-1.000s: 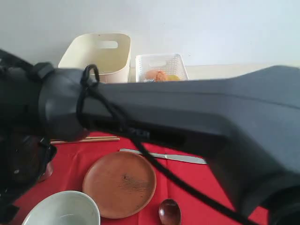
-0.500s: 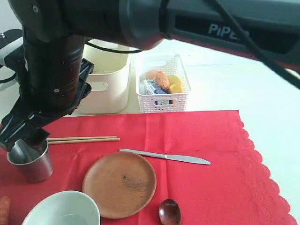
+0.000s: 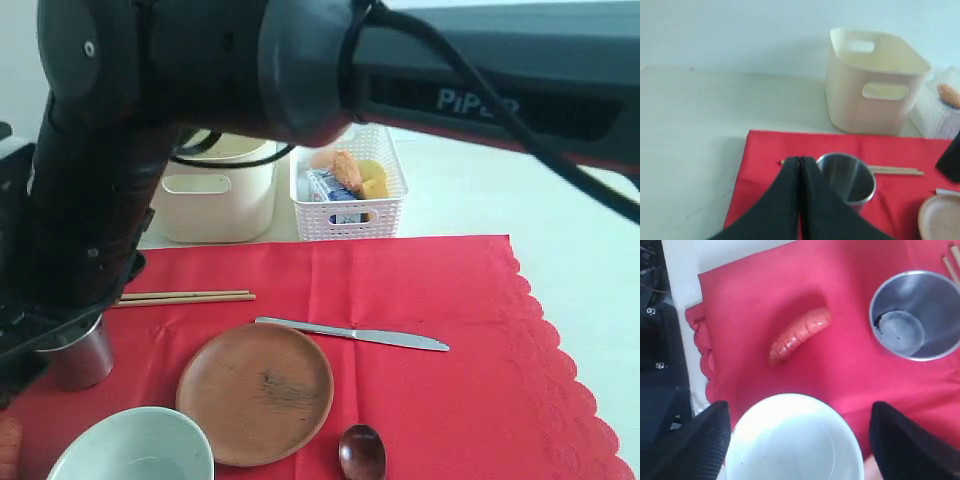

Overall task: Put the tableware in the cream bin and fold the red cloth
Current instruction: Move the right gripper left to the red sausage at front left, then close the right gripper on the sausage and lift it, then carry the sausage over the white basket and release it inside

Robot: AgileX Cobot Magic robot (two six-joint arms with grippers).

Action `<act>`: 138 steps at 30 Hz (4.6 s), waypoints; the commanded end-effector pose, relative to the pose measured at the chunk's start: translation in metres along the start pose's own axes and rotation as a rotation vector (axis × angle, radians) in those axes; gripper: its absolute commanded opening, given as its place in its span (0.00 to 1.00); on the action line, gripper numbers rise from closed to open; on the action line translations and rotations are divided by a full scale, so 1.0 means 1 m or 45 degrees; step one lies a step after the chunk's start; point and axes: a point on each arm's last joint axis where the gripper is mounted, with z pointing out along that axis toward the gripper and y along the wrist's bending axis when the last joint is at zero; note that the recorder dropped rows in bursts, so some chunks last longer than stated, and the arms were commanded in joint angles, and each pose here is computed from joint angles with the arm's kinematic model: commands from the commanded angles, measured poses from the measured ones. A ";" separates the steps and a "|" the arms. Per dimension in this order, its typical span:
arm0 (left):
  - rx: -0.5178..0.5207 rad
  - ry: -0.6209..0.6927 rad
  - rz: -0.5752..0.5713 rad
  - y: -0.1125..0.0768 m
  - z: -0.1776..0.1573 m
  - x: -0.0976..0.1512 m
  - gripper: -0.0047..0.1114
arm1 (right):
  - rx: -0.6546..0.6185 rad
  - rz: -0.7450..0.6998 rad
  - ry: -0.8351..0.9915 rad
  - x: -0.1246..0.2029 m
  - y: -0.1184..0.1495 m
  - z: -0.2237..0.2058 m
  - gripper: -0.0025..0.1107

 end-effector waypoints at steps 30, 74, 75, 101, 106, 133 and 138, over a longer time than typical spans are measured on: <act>0.053 -0.518 -0.008 -0.010 -0.076 -0.111 0.04 | 0.150 0.086 -0.095 0.011 0.031 0.137 0.66; 0.065 -0.468 -0.007 -0.009 -0.067 -0.102 0.04 | 0.580 0.230 -0.323 -0.012 -0.062 -0.110 0.02; 0.064 -0.444 -0.010 -0.009 -0.063 -0.097 0.04 | 0.607 0.273 -0.332 -0.006 -0.075 -0.122 0.02; 0.015 0.068 -0.008 0.001 0.009 0.023 0.04 | 0.644 0.734 -0.240 0.096 -0.265 -0.127 0.02; 0.014 0.073 -0.008 0.001 0.010 0.025 0.04 | 0.619 0.748 -0.225 0.103 -0.283 -0.096 0.02; 0.013 0.076 -0.009 0.002 0.015 0.038 0.04 | 0.634 0.699 -0.153 0.121 -0.310 -0.044 0.61; 0.013 0.076 -0.009 0.002 0.015 0.038 0.04 | 0.654 0.679 -0.172 0.115 -0.304 -0.060 0.69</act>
